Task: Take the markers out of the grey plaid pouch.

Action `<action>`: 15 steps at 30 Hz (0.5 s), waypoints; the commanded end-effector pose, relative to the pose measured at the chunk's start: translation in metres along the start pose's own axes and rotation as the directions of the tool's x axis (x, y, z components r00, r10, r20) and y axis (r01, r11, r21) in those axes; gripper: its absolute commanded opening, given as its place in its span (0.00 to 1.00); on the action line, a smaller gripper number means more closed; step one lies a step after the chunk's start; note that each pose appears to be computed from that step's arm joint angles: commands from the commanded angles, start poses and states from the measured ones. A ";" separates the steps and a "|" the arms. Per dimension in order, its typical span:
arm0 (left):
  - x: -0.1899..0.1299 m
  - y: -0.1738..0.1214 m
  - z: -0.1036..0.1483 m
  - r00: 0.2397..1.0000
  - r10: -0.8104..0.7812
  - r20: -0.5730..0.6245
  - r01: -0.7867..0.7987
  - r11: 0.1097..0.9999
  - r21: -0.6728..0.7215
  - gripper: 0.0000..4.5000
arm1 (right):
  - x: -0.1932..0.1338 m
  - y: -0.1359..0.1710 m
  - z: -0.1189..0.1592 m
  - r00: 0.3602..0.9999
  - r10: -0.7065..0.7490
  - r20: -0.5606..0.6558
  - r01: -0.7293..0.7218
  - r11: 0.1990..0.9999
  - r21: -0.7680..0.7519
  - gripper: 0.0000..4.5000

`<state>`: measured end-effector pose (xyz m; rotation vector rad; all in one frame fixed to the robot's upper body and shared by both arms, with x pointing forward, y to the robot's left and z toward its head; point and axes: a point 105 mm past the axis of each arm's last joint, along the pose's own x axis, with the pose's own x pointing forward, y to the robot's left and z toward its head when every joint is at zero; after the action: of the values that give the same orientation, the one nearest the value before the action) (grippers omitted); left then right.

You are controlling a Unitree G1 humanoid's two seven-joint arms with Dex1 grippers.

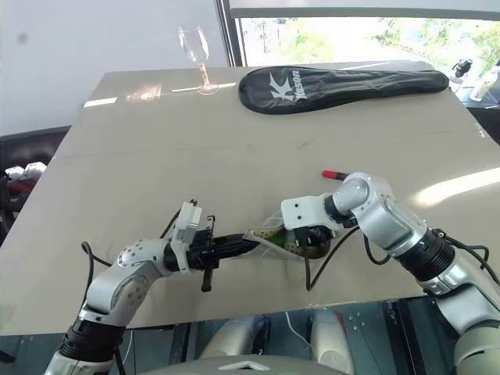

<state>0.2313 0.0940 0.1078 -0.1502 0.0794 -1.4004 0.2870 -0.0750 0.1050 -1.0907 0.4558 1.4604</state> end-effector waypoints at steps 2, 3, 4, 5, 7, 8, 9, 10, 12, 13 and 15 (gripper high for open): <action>-0.001 0.000 0.006 1.000 -0.009 0.002 0.009 0.999 0.039 0.00 | 0.008 0.002 0.002 1.000 -0.003 0.012 0.004 1.000 -0.018 0.53; -0.001 0.001 0.006 1.000 -0.008 0.001 0.008 0.999 0.040 0.00 | 0.008 0.001 0.004 1.000 -0.005 0.018 0.006 1.000 -0.026 0.46; -0.001 0.002 0.007 1.000 -0.007 0.001 0.007 0.999 0.041 0.00 | 0.008 0.002 0.006 1.000 -0.004 0.029 0.005 0.999 -0.038 0.36; -0.002 0.003 0.007 1.000 -0.005 0.001 0.005 0.999 0.041 0.00 | 0.008 0.003 0.009 0.999 0.000 0.041 0.002 0.999 -0.050 0.26; -0.002 0.003 0.007 1.000 -0.003 0.000 0.003 0.999 0.040 0.00 | 0.009 0.006 0.012 0.998 0.013 0.053 -0.009 0.997 -0.081 0.22; -0.002 0.003 0.007 1.000 -0.004 -0.002 0.004 0.999 0.041 0.00 | 0.010 0.008 0.014 0.998 0.017 0.059 -0.011 0.996 -0.090 0.22; -0.002 0.004 0.007 1.000 -0.003 -0.004 0.003 0.999 0.041 0.00 | 0.011 0.009 0.016 0.998 0.017 0.065 -0.011 0.995 -0.095 0.22; -0.003 0.004 0.007 1.000 -0.003 -0.005 0.003 0.999 0.041 0.00 | 0.012 0.009 0.017 0.998 0.014 0.069 -0.007 0.995 -0.097 0.22; -0.003 0.004 0.007 1.000 -0.002 -0.006 0.002 0.999 0.041 0.00 | 0.014 0.008 0.017 0.998 0.006 0.064 0.000 0.995 -0.100 0.22; -0.002 0.004 0.007 1.000 -0.002 -0.005 0.002 0.999 0.040 0.00 | 0.014 0.008 0.015 0.998 0.005 0.057 0.001 0.995 -0.101 0.22; -0.002 0.004 0.007 1.000 0.000 -0.006 0.001 0.999 0.039 0.00 | 0.014 0.009 0.013 0.999 0.008 0.048 -0.003 0.995 -0.101 0.22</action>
<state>0.2349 0.0962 0.1082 -0.1398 0.0843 -1.4032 0.2832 -0.0627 0.1034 -1.1285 0.3566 1.4912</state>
